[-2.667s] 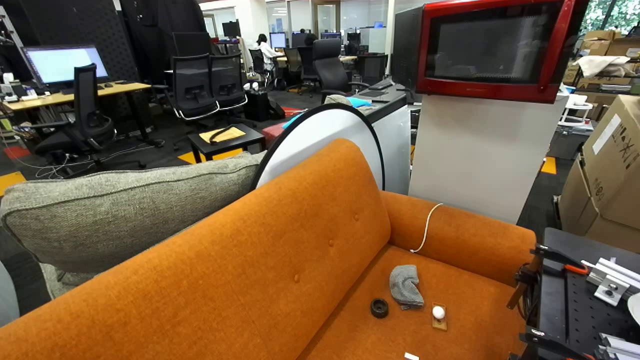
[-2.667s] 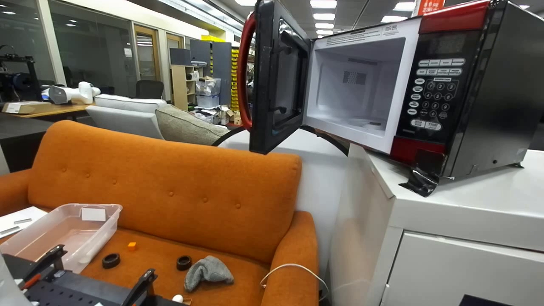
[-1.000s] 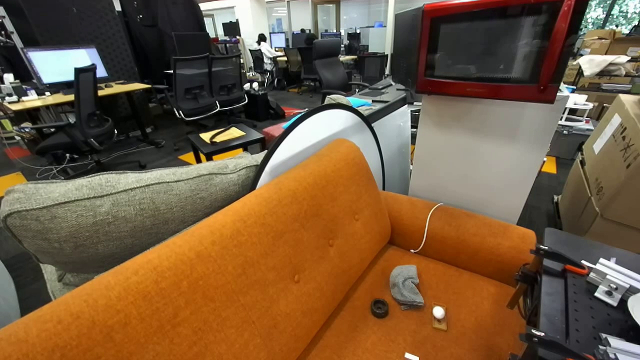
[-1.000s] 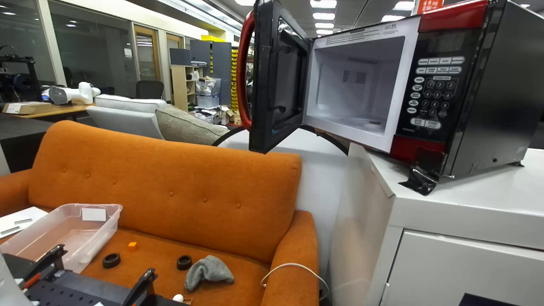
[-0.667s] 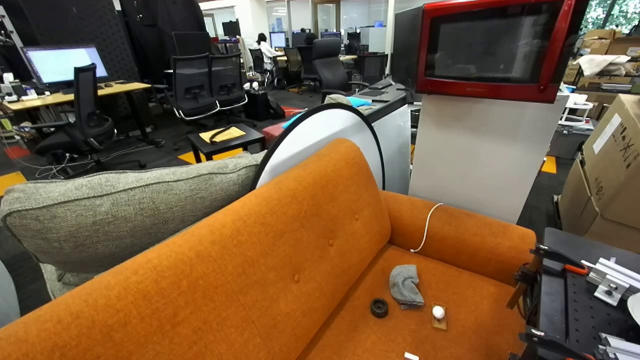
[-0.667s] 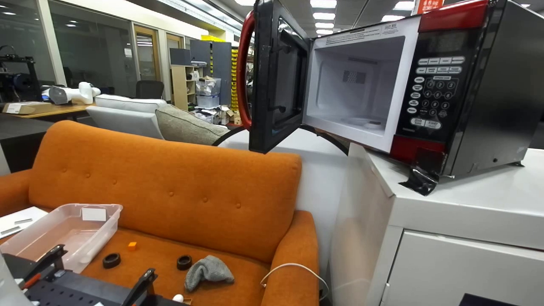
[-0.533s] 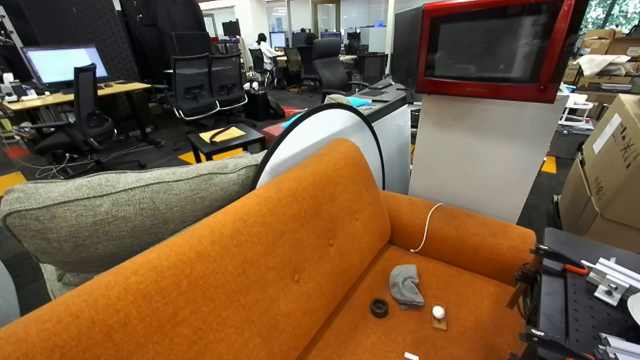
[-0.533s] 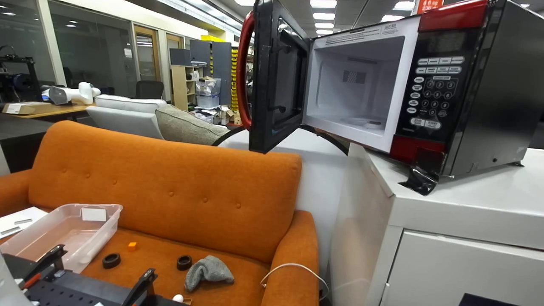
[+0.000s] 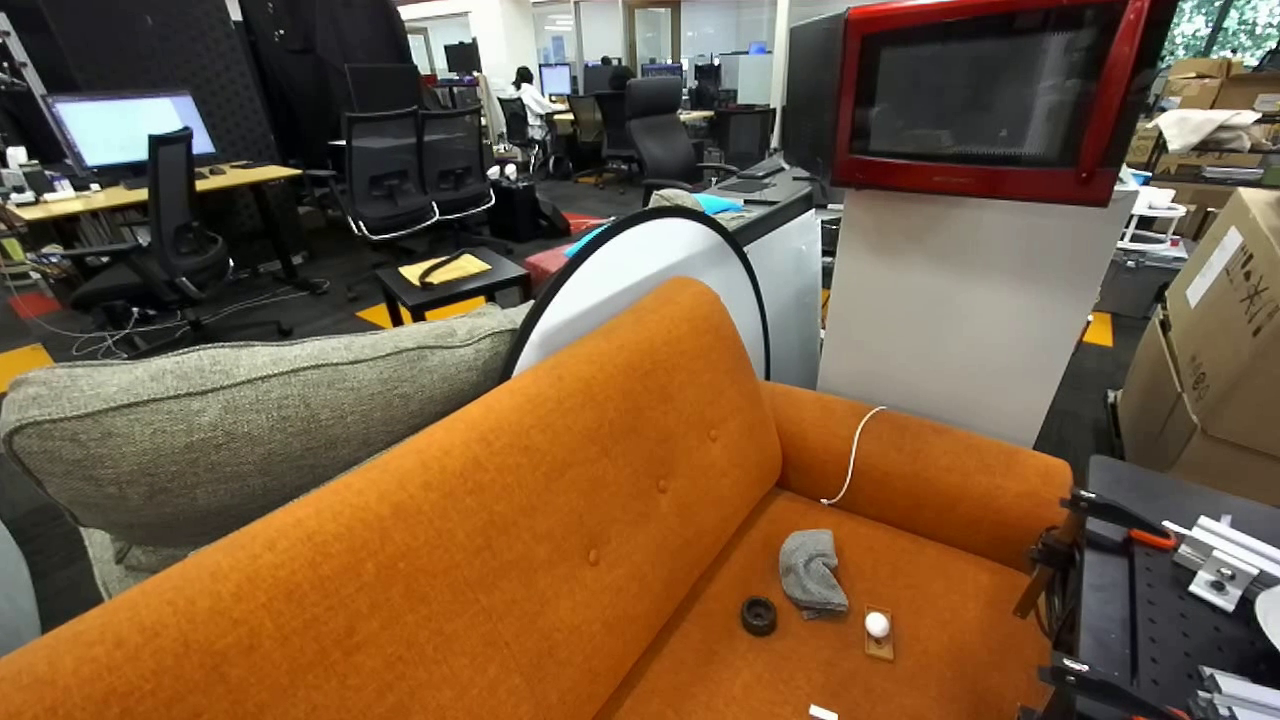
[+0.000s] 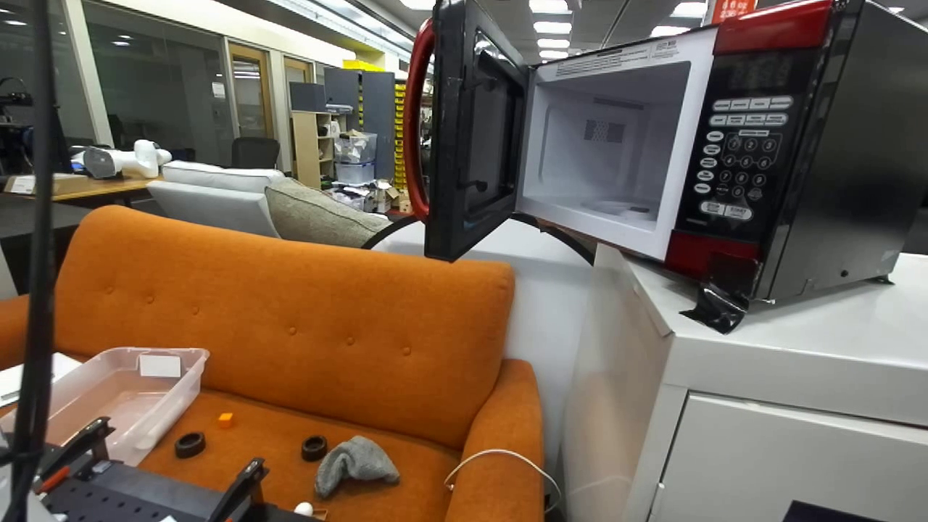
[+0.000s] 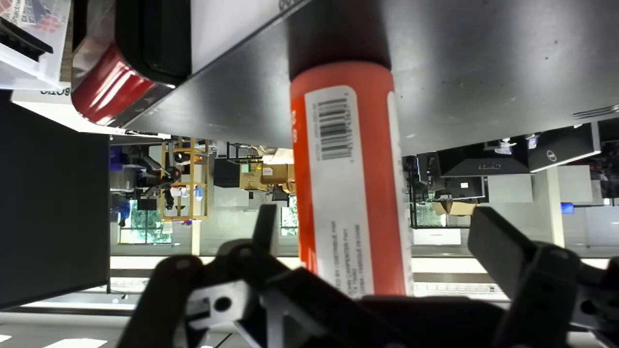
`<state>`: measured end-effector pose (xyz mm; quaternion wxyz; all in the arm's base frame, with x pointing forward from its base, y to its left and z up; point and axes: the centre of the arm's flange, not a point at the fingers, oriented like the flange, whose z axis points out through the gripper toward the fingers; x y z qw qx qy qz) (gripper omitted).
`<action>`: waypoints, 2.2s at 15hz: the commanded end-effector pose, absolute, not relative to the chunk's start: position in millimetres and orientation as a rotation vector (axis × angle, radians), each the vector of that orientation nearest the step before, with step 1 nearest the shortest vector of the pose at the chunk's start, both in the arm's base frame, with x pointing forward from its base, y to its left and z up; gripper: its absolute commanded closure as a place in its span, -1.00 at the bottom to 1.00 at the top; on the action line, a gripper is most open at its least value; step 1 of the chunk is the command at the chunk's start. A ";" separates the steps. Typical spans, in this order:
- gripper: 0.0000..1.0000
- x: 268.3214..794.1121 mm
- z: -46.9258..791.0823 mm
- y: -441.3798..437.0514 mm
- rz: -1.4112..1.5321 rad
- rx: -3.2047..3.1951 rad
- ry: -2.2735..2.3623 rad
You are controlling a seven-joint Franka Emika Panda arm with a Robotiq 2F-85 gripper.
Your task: Remove the bottle from the top of the microwave and put it in the box on the couch
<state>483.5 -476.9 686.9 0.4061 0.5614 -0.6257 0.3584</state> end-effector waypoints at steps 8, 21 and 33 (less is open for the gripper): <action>-0.76 497.6 699.0 -512.9 0.906 1.353 -1.574; 0.47 489.6 728.3 -498.3 0.908 1.312 -1.650; 0.47 470.9 816.2 -347.7 1.154 1.563 -1.618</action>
